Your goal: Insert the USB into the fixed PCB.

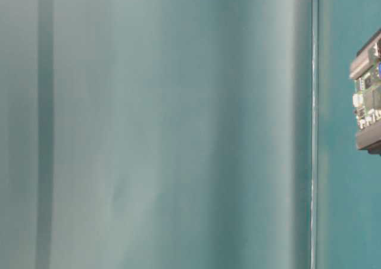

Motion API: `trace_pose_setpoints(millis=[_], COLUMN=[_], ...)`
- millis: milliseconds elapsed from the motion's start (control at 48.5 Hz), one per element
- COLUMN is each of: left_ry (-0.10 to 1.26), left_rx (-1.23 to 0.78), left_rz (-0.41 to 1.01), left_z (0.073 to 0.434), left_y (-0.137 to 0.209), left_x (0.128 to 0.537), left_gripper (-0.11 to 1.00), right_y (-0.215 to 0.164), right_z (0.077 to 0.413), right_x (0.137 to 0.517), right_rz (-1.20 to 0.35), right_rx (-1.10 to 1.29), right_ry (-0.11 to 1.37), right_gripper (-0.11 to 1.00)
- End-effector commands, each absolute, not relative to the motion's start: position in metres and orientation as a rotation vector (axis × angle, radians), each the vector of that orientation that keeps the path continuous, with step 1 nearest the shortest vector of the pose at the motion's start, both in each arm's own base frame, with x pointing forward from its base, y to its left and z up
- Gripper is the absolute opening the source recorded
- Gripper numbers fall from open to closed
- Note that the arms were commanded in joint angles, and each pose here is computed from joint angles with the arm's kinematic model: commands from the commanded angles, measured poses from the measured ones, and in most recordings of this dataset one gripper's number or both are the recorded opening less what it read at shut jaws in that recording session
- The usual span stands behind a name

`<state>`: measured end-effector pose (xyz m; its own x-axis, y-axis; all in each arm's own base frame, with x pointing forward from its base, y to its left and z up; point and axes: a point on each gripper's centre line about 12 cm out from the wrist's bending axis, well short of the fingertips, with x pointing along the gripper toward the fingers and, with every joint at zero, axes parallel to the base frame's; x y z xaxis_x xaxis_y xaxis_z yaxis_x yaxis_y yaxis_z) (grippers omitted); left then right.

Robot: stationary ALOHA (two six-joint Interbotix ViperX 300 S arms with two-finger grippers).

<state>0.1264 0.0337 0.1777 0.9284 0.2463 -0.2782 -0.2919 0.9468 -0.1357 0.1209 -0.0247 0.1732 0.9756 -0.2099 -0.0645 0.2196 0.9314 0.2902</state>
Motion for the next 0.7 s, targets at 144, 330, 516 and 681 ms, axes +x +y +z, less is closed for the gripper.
trace_pose_setpoints(millis=[144, 330, 516, 681], left_ry=[0.238, 0.238, 0.238, 0.238], left_rx=[-0.171, -0.172, -0.172, -0.171], left_rz=[0.273, 0.275, 0.275, 0.273], left_z=[0.1886, 0.1886, 0.1886, 0.1886], left_y=[0.0341, 0.0343, 0.0343, 0.0341], left_x=[0.1288, 0.1288, 0.1288, 0.1288], left_gripper=[0.35, 0.35, 0.35, 0.35], right_y=[-0.0225, -0.0216, -0.0207, -0.0195], right_z=[0.1723, 0.1711, 0.1657, 0.168], right_x=[0.1219, 0.1221, 0.1216, 0.1221], right_rz=[-0.2, -0.191, -0.186, -0.174], right_rx=[0.234, 0.201, 0.201, 0.193], right_ry=[0.045, 0.051, 0.067, 0.065], right_gripper=[0.84, 0.84, 0.84, 0.84])
